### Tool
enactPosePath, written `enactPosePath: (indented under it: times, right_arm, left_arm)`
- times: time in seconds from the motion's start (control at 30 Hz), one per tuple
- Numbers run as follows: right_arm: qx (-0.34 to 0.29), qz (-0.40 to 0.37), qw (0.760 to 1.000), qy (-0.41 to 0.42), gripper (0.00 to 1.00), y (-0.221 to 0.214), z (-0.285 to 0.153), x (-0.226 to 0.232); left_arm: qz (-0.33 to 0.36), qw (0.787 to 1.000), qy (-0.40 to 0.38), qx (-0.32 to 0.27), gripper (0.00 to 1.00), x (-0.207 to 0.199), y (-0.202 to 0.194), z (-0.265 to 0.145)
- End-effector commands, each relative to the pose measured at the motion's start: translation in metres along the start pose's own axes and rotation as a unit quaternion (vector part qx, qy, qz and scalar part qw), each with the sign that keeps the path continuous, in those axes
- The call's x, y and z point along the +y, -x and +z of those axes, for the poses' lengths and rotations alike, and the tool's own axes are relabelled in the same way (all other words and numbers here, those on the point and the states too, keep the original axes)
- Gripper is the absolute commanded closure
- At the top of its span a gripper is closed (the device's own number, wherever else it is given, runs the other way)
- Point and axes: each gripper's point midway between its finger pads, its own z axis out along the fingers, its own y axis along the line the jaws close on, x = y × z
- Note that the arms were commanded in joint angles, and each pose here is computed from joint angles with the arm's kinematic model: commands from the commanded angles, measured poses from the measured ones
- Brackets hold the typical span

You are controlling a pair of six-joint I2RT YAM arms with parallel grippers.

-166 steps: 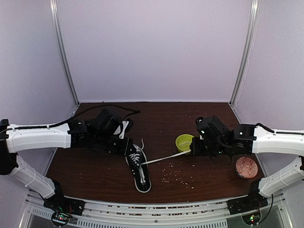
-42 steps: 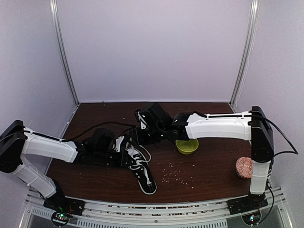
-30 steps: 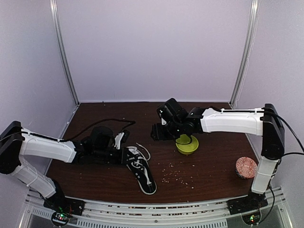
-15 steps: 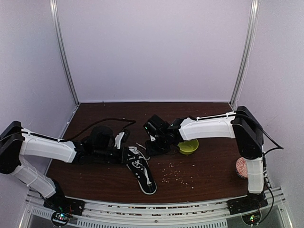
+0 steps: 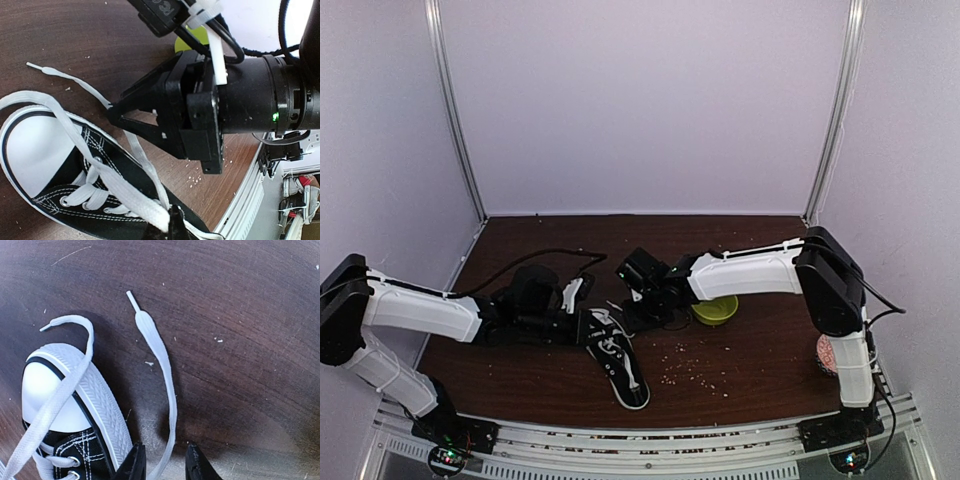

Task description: Tie the shoes

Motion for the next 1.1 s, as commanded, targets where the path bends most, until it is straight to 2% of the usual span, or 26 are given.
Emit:
enactPosePath:
  times: [0.0,0.37,0.87,0.93,1.07]
  right_arm:
    - [-0.016,0.007,1.000,-0.011,0.72,0.006,0.002,0.000]
    - [-0.008,0.042,0.999,-0.029,0.73,-0.007,0.001,-0.006]
    - [0.002,0.059,0.998,-0.020,0.75,-0.028,0.004,0.000]
    - [-0.004,0.057,0.998,-0.027,0.80,-0.027,0.004,0.000]
    - [-0.022,0.056,0.997,-0.040,1.00,-0.026,0.000,-0.003]
  left_arm:
    - [0.008,0.999,-0.034,-0.021,1.00,-0.020,0.017,0.001]
    - [0.012,0.999,-0.038,-0.018,1.00,-0.023,0.015,-0.003]
    - [0.061,0.993,-0.096,0.034,1.00,-0.045,-0.007,0.005]
    - [0.070,0.991,-0.104,0.039,1.00,-0.050,-0.009,0.005]
    - [0.081,0.989,-0.114,0.043,1.00,-0.057,-0.013,0.004]
